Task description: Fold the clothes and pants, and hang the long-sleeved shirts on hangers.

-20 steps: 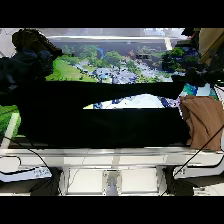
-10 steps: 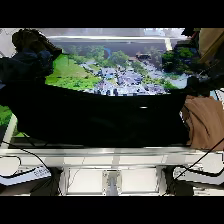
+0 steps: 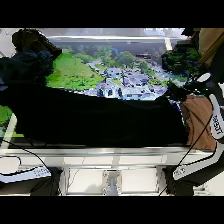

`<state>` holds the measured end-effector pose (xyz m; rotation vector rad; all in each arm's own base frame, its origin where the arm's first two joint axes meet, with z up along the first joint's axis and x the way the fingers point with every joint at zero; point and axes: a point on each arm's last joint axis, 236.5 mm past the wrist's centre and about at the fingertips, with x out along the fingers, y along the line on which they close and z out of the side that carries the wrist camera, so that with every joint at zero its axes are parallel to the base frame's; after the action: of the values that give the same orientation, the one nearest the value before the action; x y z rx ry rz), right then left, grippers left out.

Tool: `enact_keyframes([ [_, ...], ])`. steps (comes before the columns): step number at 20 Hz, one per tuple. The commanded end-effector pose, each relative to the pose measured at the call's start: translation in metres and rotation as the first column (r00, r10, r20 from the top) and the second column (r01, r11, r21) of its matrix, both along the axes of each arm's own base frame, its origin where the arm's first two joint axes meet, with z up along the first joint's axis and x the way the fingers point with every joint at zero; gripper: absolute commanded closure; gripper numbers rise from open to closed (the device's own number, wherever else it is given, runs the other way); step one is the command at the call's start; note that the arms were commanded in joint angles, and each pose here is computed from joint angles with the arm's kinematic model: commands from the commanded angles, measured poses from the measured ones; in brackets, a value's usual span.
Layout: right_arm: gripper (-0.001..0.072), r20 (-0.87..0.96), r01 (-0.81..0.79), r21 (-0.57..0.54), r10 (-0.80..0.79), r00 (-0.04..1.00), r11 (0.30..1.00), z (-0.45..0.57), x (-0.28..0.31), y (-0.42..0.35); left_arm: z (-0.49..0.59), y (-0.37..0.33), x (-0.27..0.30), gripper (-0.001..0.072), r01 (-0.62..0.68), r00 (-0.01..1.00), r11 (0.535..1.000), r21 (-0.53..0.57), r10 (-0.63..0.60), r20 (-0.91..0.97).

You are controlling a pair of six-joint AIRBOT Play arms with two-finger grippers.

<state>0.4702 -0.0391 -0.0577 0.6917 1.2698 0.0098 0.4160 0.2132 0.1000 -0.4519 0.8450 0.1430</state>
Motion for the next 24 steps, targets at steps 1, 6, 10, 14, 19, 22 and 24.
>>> enact_keyframes([
  [1,0.0378,0.129,0.023,-0.061,-0.015,0.991,0.998,0.013,0.034,-0.018,-0.002,0.000,0.000,0.0689,0.000,1.000,1.000,-0.003,0.000,-0.003],
  [6,0.0376,-0.034,-0.144,-0.124,0.141,0.989,0.982,0.032,-0.035,-0.044,-0.002,0.000,0.000,0.0690,0.001,1.000,1.000,-0.004,-0.001,-0.004],
  [10,0.0376,-0.076,-0.177,-0.096,0.170,0.982,0.979,0.019,-0.075,-0.035,-0.003,-0.002,-0.001,0.0690,0.005,1.000,1.000,-0.008,-0.006,-0.010],
  [14,0.0364,-0.095,-0.129,-0.077,0.121,0.988,0.989,-0.025,-0.093,-0.026,-0.004,-0.003,-0.002,0.0689,0.010,1.000,1.000,-0.013,-0.011,-0.016],
  [19,0.0367,0.060,-0.062,-0.011,0.062,0.996,0.998,-0.022,-0.063,-0.010,-0.004,-0.003,-0.002,0.0690,0.010,1.000,1.000,-0.013,-0.010,-0.016],
  [22,0.0629,0.126,-0.100,0.045,0.094,0.988,0.994,-0.010,-0.054,0.005,-0.004,-0.003,-0.002,0.0690,0.011,1.000,1.000,-0.014,-0.011,-0.017],
  [24,0.0702,0.122,-0.131,0.093,0.119,0.985,0.987,-0.001,-0.058,0.015,-0.004,-0.004,-0.003,0.0690,0.012,1.000,1.000,-0.016,-0.012,-0.019],
])
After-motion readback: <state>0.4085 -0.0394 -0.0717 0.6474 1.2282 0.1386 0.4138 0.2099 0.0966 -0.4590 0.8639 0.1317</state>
